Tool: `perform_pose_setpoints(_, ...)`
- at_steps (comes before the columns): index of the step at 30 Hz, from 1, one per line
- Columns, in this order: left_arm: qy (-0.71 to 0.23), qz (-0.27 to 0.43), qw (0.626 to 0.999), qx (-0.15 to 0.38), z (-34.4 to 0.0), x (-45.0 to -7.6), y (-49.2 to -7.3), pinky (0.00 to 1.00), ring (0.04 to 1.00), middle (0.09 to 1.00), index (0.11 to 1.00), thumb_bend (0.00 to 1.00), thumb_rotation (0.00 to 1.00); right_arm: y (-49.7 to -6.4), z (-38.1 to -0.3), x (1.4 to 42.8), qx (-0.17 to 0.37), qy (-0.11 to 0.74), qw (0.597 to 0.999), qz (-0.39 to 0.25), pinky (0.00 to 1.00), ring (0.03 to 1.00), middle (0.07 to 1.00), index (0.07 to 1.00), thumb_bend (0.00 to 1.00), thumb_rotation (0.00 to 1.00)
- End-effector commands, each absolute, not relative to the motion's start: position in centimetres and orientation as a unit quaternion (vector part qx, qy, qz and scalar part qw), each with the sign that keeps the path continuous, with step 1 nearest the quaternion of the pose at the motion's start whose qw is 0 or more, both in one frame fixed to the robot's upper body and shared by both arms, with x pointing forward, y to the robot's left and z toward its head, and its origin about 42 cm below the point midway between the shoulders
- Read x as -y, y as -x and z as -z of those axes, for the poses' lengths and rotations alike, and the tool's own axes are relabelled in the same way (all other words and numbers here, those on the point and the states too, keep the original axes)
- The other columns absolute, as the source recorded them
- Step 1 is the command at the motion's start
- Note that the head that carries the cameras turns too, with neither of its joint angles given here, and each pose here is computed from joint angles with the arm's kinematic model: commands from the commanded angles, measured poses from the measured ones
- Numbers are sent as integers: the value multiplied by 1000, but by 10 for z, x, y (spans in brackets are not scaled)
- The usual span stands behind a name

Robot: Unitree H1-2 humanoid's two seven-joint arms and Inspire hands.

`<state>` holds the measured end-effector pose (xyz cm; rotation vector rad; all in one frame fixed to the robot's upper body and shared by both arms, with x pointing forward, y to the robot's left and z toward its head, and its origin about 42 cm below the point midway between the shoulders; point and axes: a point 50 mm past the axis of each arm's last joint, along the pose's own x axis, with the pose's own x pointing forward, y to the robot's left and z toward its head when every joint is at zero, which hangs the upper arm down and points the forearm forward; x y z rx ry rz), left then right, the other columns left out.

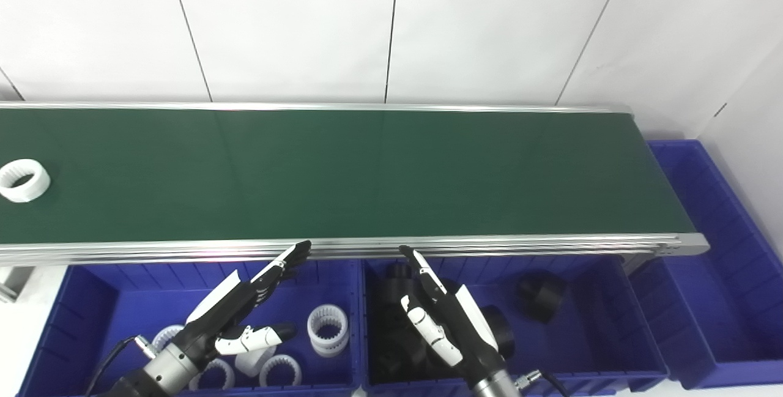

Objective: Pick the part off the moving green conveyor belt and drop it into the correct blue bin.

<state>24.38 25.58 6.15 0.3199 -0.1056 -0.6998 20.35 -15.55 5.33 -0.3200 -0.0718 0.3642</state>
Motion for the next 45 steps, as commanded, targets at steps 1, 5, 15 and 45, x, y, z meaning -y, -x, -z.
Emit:
perform_pose_setpoints(1,-156,341,923,85,-72,-254,-251,945,998,1000,1000,477,674,-208,-61,153,57,153,970,-177,966,985,1000,982,380,993)
perform_pose_setpoints(5,-155,340,924,85,-72,-253,-252,947,999,1000,1000,480,670,-208,-62,153,58,152,970,-178,968,985,1000,983,375,998)
perform_pose_setpoints(15,-157,341,923,87,-72,-253,-252,947,998,1000,1000,487,685,-208,-63,153,60,152,970,-178,969,984,1000,981,355,986)
perform_pose_setpoints(45,-183,345,918,62,-46,-224,-239,898,960,1000,979,476,567,-182,-36,177,54,144,972,-177,931,967,989,970,354,954)
